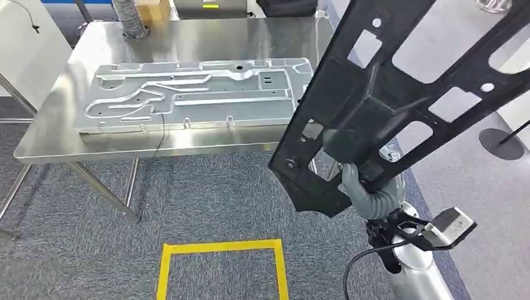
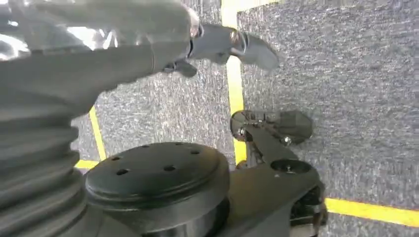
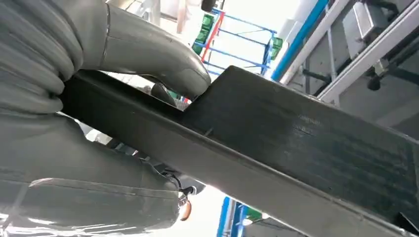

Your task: Take the parts from the cabinet and place them on the table.

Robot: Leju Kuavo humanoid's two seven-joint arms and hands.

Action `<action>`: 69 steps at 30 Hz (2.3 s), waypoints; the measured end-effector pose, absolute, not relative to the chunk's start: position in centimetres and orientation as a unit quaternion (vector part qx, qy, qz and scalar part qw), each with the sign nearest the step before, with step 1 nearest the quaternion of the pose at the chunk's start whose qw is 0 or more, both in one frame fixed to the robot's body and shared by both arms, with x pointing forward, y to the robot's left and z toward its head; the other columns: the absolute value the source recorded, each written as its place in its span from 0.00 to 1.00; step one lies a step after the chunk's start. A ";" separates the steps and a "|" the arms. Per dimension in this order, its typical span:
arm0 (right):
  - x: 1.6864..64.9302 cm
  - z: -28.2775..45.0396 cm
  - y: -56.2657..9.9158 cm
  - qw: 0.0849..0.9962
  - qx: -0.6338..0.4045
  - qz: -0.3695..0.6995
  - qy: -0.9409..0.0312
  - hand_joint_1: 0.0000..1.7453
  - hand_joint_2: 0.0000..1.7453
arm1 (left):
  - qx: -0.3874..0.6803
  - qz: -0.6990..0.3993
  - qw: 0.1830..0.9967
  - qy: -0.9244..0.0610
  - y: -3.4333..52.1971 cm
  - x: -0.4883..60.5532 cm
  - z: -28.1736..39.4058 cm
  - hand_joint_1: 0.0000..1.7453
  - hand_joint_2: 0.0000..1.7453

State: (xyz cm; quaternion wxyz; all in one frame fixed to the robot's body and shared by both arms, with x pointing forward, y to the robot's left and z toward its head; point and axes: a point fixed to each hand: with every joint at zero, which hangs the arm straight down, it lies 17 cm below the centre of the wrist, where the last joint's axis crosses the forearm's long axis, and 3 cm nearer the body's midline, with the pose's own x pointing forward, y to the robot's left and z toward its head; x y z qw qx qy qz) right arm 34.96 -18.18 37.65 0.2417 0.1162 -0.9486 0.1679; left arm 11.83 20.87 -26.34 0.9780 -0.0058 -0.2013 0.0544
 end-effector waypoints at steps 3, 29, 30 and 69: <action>35.0 37.6 -18.4 0.243 0.114 0.167 -0.949 1.00 1.00 | -0.006 0.054 0.978 -0.200 20.9 11.7 -26.4 0.00 1.00; 34.9 37.1 -20.3 0.245 0.082 0.174 -0.950 1.00 1.00 | -0.008 0.052 0.978 -0.200 20.8 11.8 -26.3 0.00 1.00; 34.8 37.3 -20.4 0.242 0.080 0.174 -0.951 1.00 1.00 | -0.007 0.052 0.978 -0.201 20.8 11.9 -26.3 0.00 1.00; 35.0 37.5 -20.3 0.250 0.083 0.180 -0.948 1.00 1.00 | -0.004 0.054 0.980 -0.193 21.0 11.1 -26.5 0.00 1.00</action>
